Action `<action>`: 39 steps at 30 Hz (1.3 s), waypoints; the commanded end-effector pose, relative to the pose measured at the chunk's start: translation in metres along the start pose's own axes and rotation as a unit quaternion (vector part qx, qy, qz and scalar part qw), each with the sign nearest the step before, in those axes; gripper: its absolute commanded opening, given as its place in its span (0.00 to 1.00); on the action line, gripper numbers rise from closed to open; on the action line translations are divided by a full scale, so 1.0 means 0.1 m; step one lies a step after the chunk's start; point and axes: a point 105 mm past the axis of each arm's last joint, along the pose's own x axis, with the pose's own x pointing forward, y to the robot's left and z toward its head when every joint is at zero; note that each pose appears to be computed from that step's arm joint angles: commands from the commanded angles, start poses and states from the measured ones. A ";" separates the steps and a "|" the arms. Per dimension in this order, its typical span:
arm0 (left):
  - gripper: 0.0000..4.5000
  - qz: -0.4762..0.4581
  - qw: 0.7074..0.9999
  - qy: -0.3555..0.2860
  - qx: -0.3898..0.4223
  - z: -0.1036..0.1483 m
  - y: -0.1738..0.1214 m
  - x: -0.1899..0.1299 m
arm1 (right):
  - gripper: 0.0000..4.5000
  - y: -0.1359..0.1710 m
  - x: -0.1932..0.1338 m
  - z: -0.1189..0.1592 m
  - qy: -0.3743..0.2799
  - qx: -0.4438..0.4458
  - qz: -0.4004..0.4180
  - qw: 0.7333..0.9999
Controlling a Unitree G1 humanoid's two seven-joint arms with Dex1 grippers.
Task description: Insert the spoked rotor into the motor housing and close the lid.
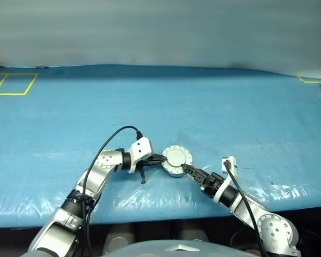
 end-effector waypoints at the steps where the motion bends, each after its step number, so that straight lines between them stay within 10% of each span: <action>1: 0.00 -0.011 0.998 0.052 -0.023 -0.26 -0.08 -0.01 | 0.99 0.05 0.08 -0.06 0.001 0.025 0.024 0.999; 15: 0.00 -0.010 0.998 0.057 -0.022 -0.28 -0.08 0.01 | 0.27 0.11 0.14 -0.09 -0.039 0.065 0.054 0.996; 39: 0.00 0.068 0.967 -0.160 -0.186 0.59 0.35 -0.72 | 0.27 0.23 0.37 -0.01 -0.063 0.155 0.065 0.984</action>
